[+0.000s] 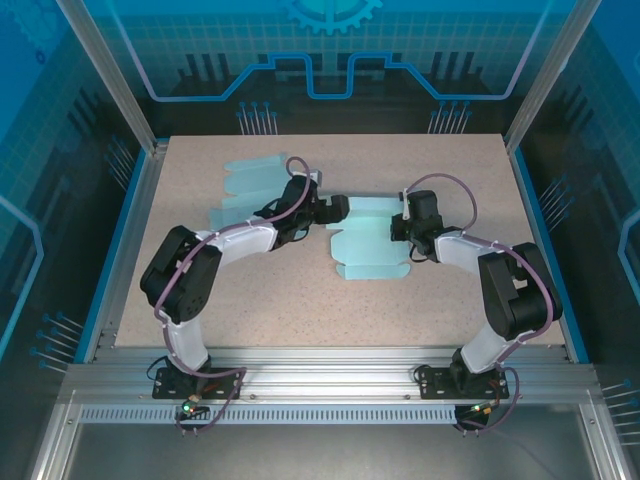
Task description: Fold the paper box
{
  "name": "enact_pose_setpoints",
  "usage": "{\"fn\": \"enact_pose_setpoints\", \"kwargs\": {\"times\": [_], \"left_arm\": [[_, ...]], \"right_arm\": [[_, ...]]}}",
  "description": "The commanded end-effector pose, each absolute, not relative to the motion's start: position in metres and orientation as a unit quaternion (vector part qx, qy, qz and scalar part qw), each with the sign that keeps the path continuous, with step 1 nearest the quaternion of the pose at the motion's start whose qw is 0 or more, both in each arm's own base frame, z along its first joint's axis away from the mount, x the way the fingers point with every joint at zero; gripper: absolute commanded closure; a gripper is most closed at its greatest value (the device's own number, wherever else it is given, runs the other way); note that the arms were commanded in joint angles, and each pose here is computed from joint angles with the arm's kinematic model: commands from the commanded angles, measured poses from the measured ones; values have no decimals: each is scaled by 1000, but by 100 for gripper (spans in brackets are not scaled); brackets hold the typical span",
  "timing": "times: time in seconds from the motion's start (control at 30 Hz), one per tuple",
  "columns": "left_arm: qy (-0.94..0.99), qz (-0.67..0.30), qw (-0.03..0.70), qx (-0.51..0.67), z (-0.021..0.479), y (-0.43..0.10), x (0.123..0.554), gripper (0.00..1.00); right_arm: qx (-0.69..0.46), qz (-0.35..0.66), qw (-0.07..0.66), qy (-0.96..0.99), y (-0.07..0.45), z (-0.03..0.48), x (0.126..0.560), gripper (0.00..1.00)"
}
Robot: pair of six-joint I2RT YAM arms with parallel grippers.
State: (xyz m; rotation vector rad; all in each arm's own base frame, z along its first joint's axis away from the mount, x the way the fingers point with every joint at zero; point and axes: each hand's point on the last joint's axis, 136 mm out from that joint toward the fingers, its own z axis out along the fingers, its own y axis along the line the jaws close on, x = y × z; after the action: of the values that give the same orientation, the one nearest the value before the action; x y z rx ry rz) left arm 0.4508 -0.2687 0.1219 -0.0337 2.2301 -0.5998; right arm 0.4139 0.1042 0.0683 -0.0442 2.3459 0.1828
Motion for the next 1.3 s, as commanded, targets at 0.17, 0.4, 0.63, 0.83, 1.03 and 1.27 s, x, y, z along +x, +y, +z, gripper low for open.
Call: {"fn": "enact_pose_setpoints", "kwargs": {"times": [0.17, 0.4, 0.63, 0.83, 1.03, 1.27], "left_arm": [[884, -225, 409, -17, 117, -280, 455, 1], [893, -187, 408, -29, 99, -276, 454, 1], [887, -186, 421, -38, 101, -270, 453, 1], [869, -230, 435, -42, 113, -283, 459, 1], [860, -228, 452, -65, 126, -266, 448, 1], [867, -221, 430, -122, 108, -216, 406, 1]], "right_arm": [[-28, 87, 389, 917, 113, 68, 412, 100], [-25, 84, 386, 918, 111, 67, 412, 100], [-28, 85, 379, 921, 114, 65, 413, 100], [-29, 86, 380, 921, 113, 65, 413, 100], [-22, 80, 379, 922, 110, 65, 414, 100], [-25, 80, 372, 925, 112, 62, 415, 100]]}}
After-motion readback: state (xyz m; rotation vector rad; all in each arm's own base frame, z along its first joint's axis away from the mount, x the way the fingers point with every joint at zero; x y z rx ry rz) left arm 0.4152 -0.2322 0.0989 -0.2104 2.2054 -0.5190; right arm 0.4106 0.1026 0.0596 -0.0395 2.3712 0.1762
